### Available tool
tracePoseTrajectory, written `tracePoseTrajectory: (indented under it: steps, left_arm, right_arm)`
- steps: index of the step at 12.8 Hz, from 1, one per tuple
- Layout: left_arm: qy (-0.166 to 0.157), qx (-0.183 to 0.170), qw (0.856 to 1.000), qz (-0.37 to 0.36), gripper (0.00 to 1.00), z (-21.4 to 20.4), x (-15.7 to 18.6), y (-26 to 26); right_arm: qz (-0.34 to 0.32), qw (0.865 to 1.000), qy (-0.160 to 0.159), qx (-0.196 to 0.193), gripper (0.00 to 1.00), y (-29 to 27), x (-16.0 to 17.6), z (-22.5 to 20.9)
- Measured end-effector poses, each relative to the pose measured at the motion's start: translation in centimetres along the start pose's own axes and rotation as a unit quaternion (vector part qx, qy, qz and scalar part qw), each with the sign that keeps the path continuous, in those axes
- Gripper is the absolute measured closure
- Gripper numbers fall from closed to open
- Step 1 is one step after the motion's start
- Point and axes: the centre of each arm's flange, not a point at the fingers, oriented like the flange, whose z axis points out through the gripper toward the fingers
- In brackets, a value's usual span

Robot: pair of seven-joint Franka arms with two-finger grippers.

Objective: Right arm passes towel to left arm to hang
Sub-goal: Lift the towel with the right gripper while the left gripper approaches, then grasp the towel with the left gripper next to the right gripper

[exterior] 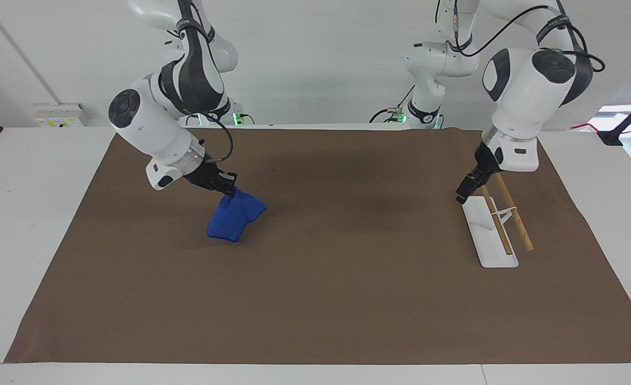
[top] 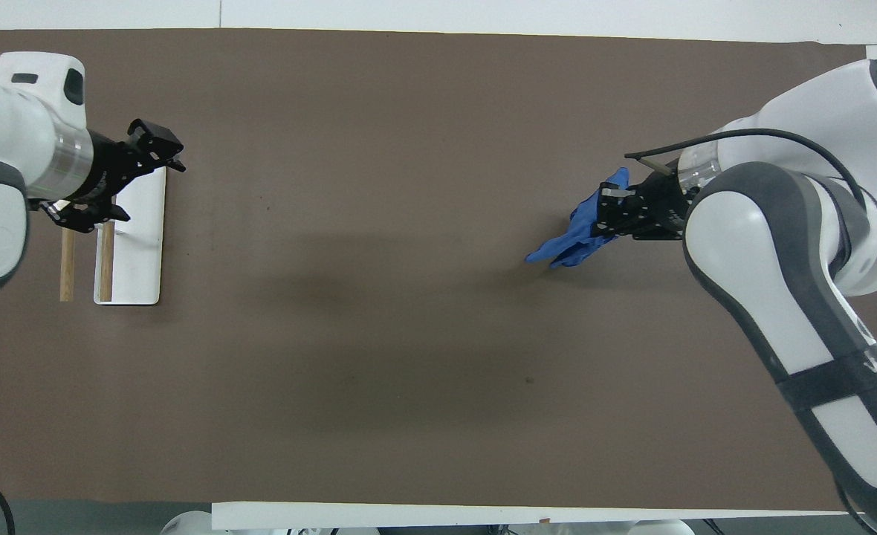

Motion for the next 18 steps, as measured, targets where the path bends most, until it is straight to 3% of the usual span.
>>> tracePoseTrajectory:
  steps: [2,5,7,10,12,16,18]
  left_arm:
    - [0.008,-0.023,0.998,-0.050,0.00,1.4,-3.0,2.6]
    - [0.005,-0.045,0.993,-0.106,0.00,4.1,-7.8,6.6]
    - [-0.002,-0.041,0.991,-0.125,0.00,5.8,-10.7,8.2]
    - [-0.010,-0.031,0.990,-0.140,0.00,6.8,-14.3,9.5]
    - [-0.017,0.000,0.991,-0.135,0.00,7.4,-16.2,9.3]
    - [-0.020,0.020,0.990,-0.142,0.03,7.3,-18.2,9.5]
    - [-0.020,0.015,0.989,-0.144,0.27,6.8,-18.1,9.7]
  right_arm:
    - [0.088,0.993,-0.043,0.068,0.96,-4.1,-2.5,1.1]
    - [0.168,0.977,-0.065,0.117,0.96,-9.7,-6.2,3.6]
    - [0.198,0.968,-0.077,0.135,0.96,-12.2,-8.3,5.2]
    - [0.227,0.957,-0.097,0.152,0.96,-12.5,-8.5,5.2]
    - [0.245,0.947,-0.116,0.171,0.96,-12.6,-8.4,4.9]
    - [0.253,0.944,-0.121,0.174,0.96,-12.6,-8.4,4.9]
    - [0.252,0.944,-0.122,0.173,0.96,-12.7,-8.5,5.0]
